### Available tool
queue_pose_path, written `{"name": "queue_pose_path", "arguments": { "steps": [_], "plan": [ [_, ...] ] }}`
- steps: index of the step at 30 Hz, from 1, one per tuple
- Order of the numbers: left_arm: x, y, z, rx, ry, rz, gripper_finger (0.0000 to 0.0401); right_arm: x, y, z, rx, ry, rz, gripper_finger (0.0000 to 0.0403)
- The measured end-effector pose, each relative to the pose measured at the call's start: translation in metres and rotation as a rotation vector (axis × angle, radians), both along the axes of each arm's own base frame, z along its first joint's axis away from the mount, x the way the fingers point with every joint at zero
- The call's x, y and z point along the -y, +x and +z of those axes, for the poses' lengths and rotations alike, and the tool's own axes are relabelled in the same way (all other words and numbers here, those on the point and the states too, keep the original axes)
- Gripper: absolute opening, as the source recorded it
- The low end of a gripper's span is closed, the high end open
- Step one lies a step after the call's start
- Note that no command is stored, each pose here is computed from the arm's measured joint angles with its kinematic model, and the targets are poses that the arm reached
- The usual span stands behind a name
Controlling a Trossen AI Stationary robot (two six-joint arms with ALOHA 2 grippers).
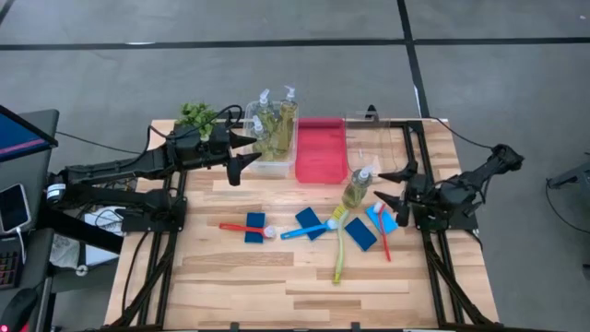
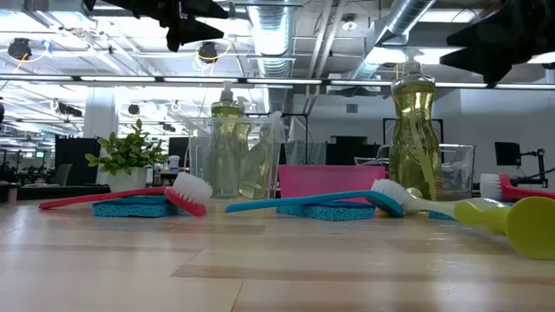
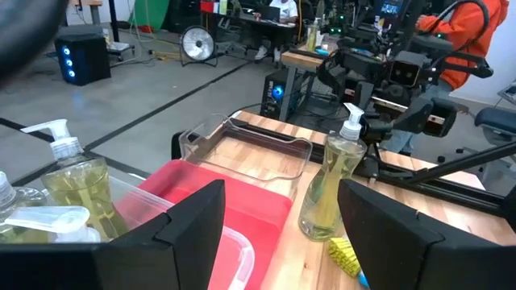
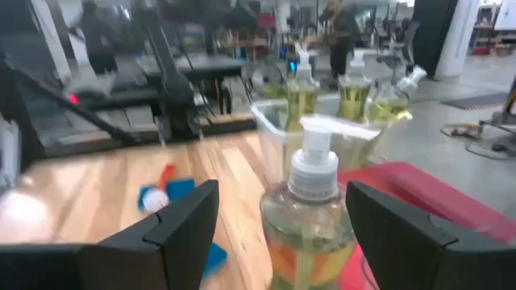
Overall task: Pick & Place Kitchen Sink Supplies
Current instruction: Put the yellow dish soap into the transparent container
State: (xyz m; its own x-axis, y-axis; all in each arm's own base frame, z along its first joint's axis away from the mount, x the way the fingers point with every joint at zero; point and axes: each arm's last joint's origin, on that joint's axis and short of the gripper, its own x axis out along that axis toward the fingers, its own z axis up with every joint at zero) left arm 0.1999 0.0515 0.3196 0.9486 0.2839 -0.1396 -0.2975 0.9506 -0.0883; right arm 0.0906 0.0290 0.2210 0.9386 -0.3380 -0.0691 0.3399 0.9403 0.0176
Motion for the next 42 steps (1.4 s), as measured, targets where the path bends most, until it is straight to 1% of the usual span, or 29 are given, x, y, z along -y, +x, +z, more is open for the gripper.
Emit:
{"name": "queue_pose_path", "arguments": {
  "steps": [4,9,15,22,28,35,42],
  "plan": [
    [0.000,0.000,0.000,0.000,0.000,0.000,0.0241,0.003,0.004,0.004,-0.051,0.045,-0.057,0.0266],
    [0.000,0.000,0.000,0.000,0.000,0.000,0.0243,0.006,0.011,0.008,-0.079,0.054,-0.120,0.0266],
    [0.000,0.000,0.000,0.000,0.000,0.000,0.0242,0.008,0.023,0.011,-0.099,0.071,-0.106,0.0266],
    [0.000,0.000,0.000,0.000,0.000,0.000,0.0240,0.012,0.035,0.010,-0.097,0.076,-0.158,0.0266],
    [0.000,0.000,0.000,0.000,0.000,0.000,0.0237,0.013,0.043,0.005,-0.148,0.080,-0.121,0.0266],
    [0.000,0.000,0.000,0.000,0.000,0.000,0.0237,0.015,0.052,0.006,-0.121,0.082,-0.151,0.0266],
    [0.000,0.000,0.000,-0.001,0.000,0.000,0.0237,0.018,0.055,0.006,-0.114,0.085,-0.171,0.0265]
  ]
}}
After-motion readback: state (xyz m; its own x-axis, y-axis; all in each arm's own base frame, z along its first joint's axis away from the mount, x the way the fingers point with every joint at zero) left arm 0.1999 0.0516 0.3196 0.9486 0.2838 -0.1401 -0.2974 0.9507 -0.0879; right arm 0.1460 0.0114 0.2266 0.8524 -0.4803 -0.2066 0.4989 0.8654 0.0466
